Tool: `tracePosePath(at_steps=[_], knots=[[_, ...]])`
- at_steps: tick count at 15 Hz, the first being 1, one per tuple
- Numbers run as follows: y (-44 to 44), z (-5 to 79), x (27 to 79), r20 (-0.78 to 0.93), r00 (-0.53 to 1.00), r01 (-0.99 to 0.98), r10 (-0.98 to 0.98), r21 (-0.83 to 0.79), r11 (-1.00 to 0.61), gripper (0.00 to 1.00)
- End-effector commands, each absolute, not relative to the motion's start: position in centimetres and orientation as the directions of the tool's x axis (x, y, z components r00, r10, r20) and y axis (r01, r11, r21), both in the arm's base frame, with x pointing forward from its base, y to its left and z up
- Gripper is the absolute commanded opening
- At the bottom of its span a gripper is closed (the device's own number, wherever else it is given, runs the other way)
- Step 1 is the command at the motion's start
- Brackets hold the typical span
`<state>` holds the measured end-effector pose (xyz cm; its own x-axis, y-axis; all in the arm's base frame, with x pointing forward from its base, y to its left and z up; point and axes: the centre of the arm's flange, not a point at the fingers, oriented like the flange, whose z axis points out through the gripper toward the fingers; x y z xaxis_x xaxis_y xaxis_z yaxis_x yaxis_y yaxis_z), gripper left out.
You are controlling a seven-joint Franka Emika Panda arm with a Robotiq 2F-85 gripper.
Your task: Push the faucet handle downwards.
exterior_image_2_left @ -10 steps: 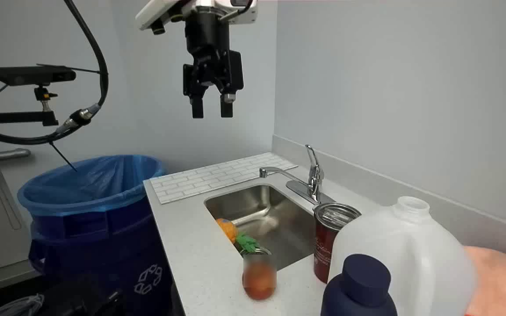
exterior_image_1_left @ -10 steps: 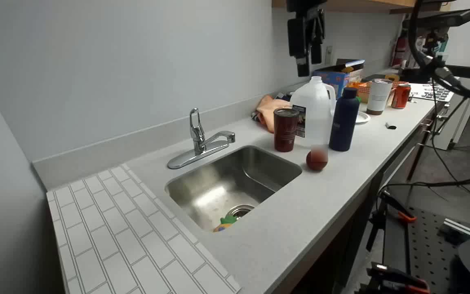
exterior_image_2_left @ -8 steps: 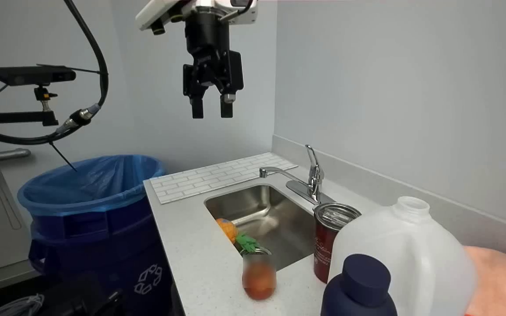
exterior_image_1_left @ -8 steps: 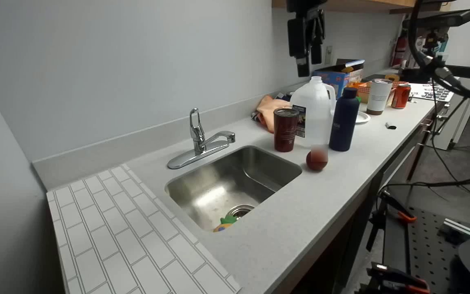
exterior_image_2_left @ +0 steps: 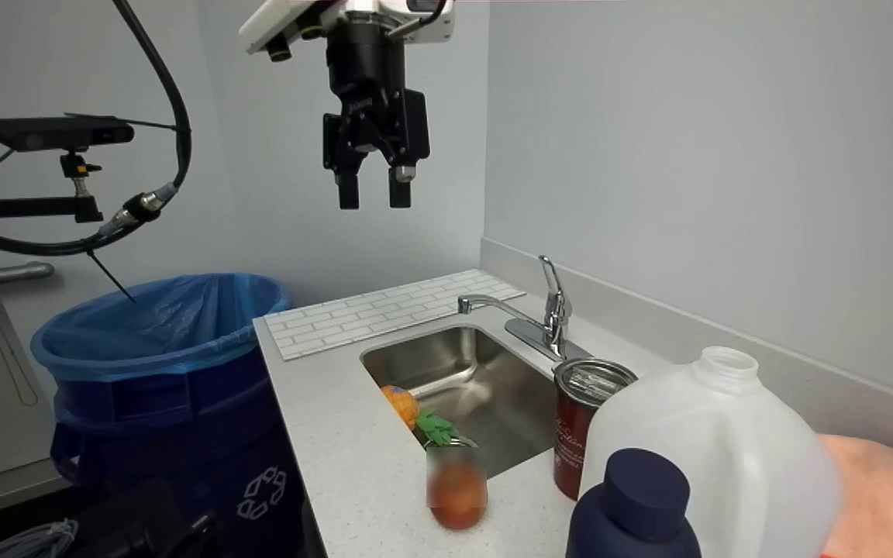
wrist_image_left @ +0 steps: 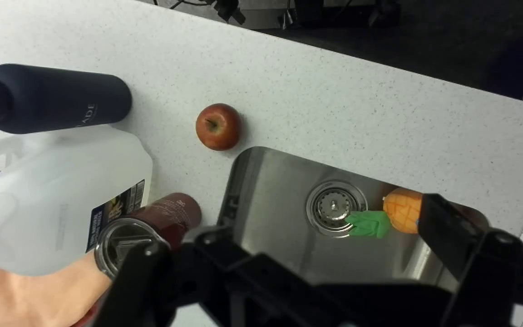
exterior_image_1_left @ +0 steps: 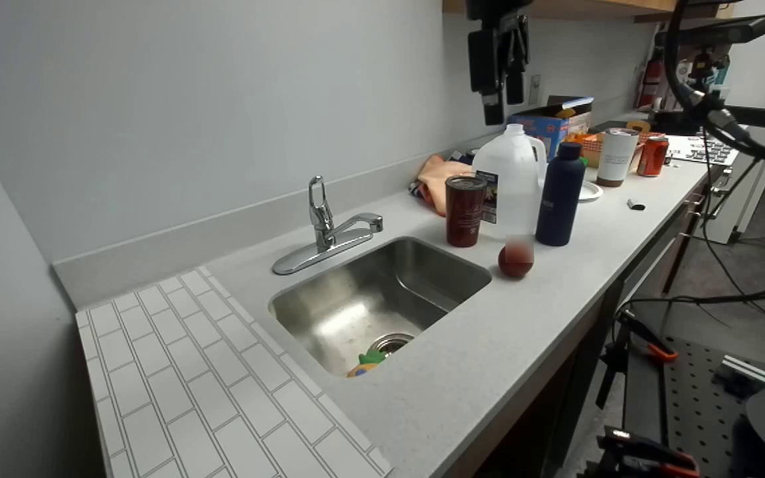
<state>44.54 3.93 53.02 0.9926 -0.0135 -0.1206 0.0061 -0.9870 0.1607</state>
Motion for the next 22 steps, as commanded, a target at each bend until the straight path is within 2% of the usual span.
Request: tracePosePath(at_steps=[1, 11, 22], knots=[[3.9, 53.0, 44.5, -0.121, 0.993, 0.006, -0.013, 0.161, -0.987, 1.0], [4.1, 53.1, 45.3, -0.097, 0.995, 0.005, -0.01, 0.151, -0.989, 1.0], [2.4, 54.8, 56.3, 0.154, 0.987, -0.06, -0.048, 0.071, -0.996, 1.0]])
